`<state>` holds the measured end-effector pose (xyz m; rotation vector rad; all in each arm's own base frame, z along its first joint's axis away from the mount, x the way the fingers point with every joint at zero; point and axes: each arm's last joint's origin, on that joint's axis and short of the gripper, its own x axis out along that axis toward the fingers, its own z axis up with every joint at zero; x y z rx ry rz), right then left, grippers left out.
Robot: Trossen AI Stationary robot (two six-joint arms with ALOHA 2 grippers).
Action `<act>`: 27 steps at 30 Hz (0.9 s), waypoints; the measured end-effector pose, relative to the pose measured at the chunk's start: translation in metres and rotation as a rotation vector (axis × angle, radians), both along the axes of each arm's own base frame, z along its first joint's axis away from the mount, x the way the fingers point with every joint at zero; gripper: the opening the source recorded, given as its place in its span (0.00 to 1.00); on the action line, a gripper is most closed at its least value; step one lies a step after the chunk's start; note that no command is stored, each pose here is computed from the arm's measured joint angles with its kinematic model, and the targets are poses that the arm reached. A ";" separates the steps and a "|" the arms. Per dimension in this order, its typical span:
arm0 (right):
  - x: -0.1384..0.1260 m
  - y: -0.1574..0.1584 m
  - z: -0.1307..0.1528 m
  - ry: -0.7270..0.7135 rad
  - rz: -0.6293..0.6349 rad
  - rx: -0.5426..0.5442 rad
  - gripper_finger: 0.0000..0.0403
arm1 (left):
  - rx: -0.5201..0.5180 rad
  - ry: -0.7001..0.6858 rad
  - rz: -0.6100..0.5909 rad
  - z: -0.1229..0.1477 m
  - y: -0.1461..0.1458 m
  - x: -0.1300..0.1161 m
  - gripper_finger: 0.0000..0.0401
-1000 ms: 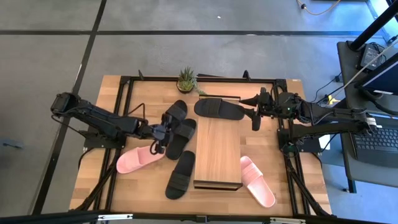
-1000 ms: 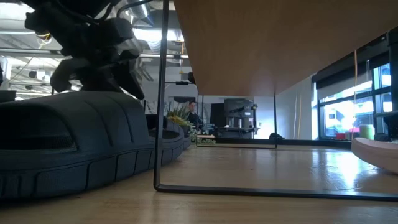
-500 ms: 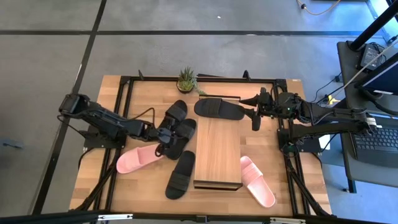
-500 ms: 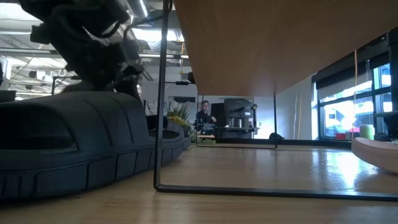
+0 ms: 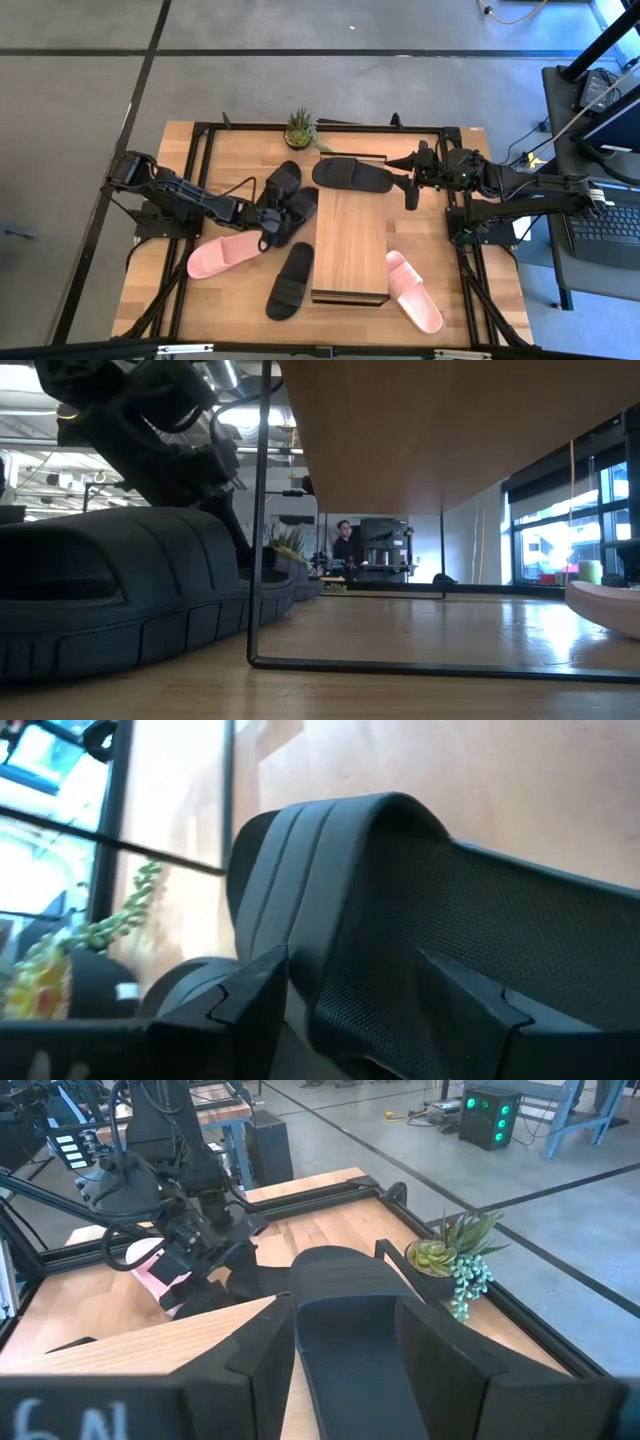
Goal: Pick and place slides into the shelf
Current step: Put the black slipper on the shelf
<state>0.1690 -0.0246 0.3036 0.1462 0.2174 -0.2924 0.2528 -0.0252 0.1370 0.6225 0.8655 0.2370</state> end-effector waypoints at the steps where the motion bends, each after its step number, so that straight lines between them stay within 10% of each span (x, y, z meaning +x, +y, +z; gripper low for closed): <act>1: 0.000 0.000 0.000 0.000 0.000 0.000 0.43 | 0.005 0.001 0.005 0.000 0.000 0.000 0.51; 19: 0.000 0.000 0.000 0.002 0.001 -0.004 0.43 | 0.034 0.001 0.039 0.000 0.005 0.000 0.50; 27: 0.000 0.000 0.000 0.002 0.001 -0.005 0.43 | 0.023 -0.033 0.055 0.002 0.008 0.002 0.35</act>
